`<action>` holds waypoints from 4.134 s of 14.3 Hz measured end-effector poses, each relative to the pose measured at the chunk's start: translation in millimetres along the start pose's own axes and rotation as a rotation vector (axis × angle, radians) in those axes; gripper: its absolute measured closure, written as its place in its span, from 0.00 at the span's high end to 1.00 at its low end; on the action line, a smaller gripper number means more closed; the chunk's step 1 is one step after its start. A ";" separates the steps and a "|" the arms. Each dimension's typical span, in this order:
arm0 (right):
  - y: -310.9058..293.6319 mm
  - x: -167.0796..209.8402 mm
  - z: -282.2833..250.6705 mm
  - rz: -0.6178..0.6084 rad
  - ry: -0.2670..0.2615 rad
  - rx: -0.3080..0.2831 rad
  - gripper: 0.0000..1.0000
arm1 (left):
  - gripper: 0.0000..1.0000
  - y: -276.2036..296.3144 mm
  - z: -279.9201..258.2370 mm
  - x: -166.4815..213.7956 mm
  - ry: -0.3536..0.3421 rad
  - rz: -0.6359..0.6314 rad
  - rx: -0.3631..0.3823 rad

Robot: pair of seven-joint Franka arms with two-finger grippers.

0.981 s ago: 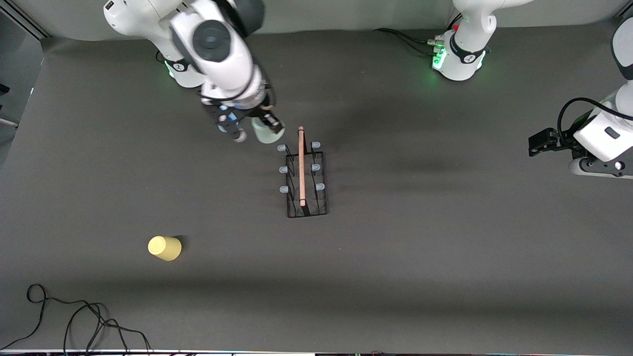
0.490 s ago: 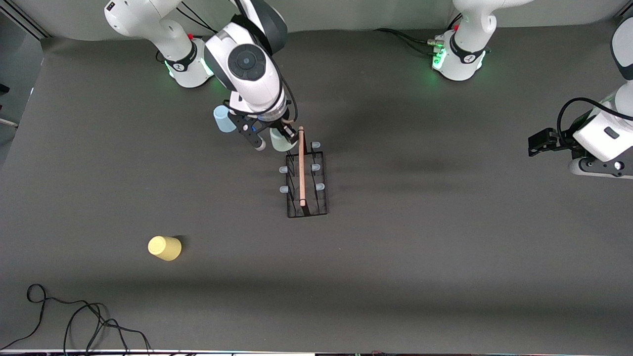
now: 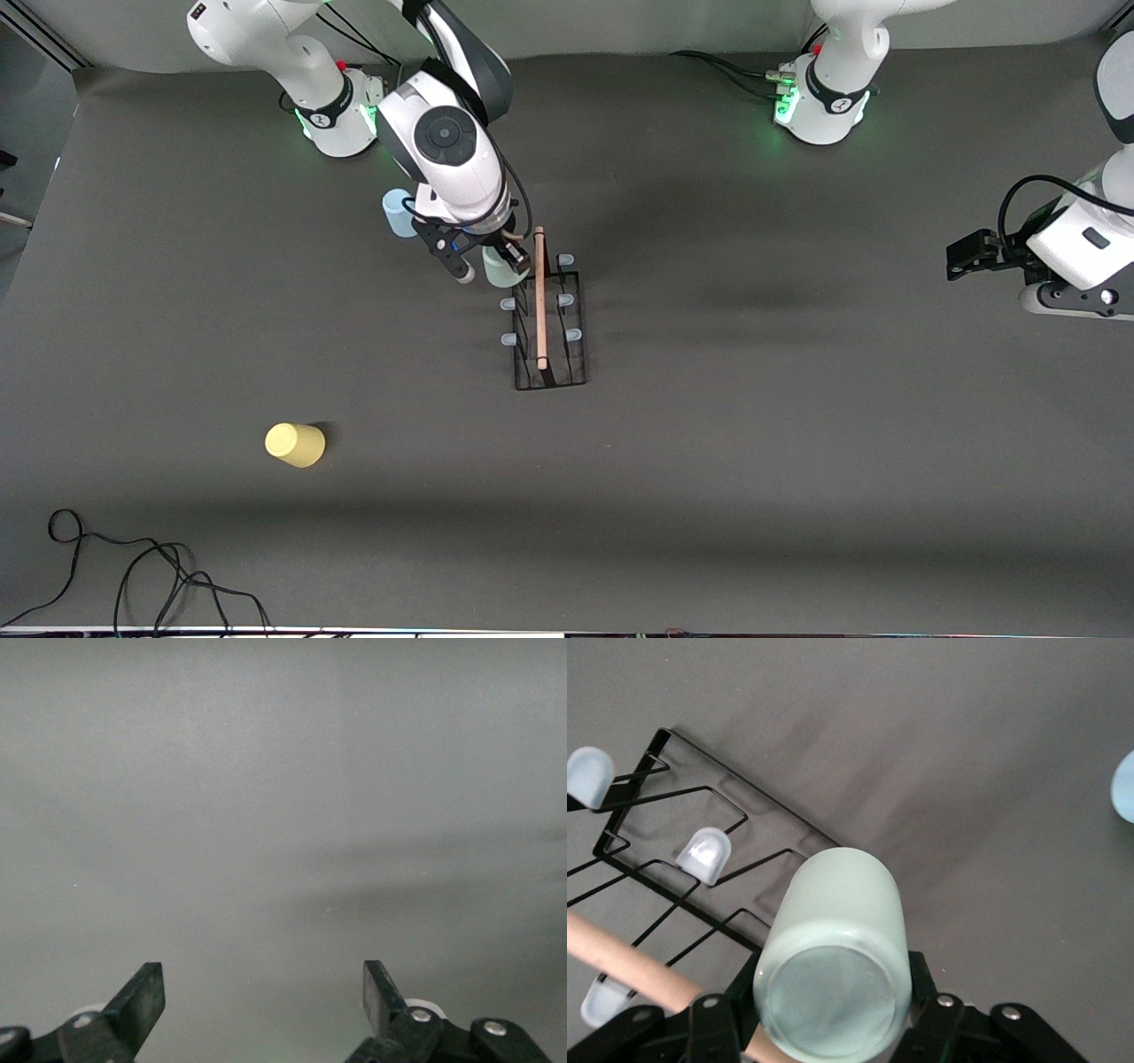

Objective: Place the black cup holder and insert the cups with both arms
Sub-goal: 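Lower the green cup onto a rack peg and open the right gripper, then move the right gripper to the yellow cup, then grasp the yellow cup with the right gripper and lift it, then carry the yellow cup with the right gripper over the rack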

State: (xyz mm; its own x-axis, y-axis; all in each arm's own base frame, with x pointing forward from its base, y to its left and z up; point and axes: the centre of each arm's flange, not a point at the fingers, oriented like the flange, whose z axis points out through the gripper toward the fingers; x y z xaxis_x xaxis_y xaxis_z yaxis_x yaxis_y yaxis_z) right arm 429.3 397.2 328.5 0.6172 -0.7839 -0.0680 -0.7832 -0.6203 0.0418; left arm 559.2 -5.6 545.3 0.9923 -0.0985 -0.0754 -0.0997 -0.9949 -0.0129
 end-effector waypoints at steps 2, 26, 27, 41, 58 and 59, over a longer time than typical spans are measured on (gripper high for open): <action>-0.1 1.4 12.0 0.003 0.003 -0.003 0.67 | 1.00 0.0 0.0 0.0 0.000 0.000 0.000; 55.2 455.6 -155.2 -0.872 0.067 -0.029 1.00 | 1.00 -4.7 0.3 -0.5 -0.001 -0.008 -0.001; 43.8 457.9 -140.2 -0.877 0.084 -0.013 1.00 | 1.00 -4.8 0.3 -0.5 -0.001 -0.008 -0.001; 25.3 483.4 78.2 -0.877 0.075 0.002 1.00 | 1.00 -4.7 0.2 -0.5 -0.001 -0.008 -0.001; 21.6 316.9 -205.2 -0.635 -0.043 -0.033 0.68 | 1.00 -3.3 0.1 -0.3 0.000 -0.006 -0.001; 10.1 287.5 -206.9 -0.556 -0.041 -0.036 0.68 | 1.00 -3.4 0.1 -0.3 0.000 -0.006 -0.001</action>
State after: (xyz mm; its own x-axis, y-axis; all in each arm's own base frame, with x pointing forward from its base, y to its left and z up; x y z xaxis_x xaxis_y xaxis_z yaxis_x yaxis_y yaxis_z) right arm 614.4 159.9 515.6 0.9328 -0.3369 -0.1279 -0.3368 -0.9413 0.0229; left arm 559.2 -2.3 545.2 0.9928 -0.0929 -0.0758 -0.0941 -0.9955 -0.0126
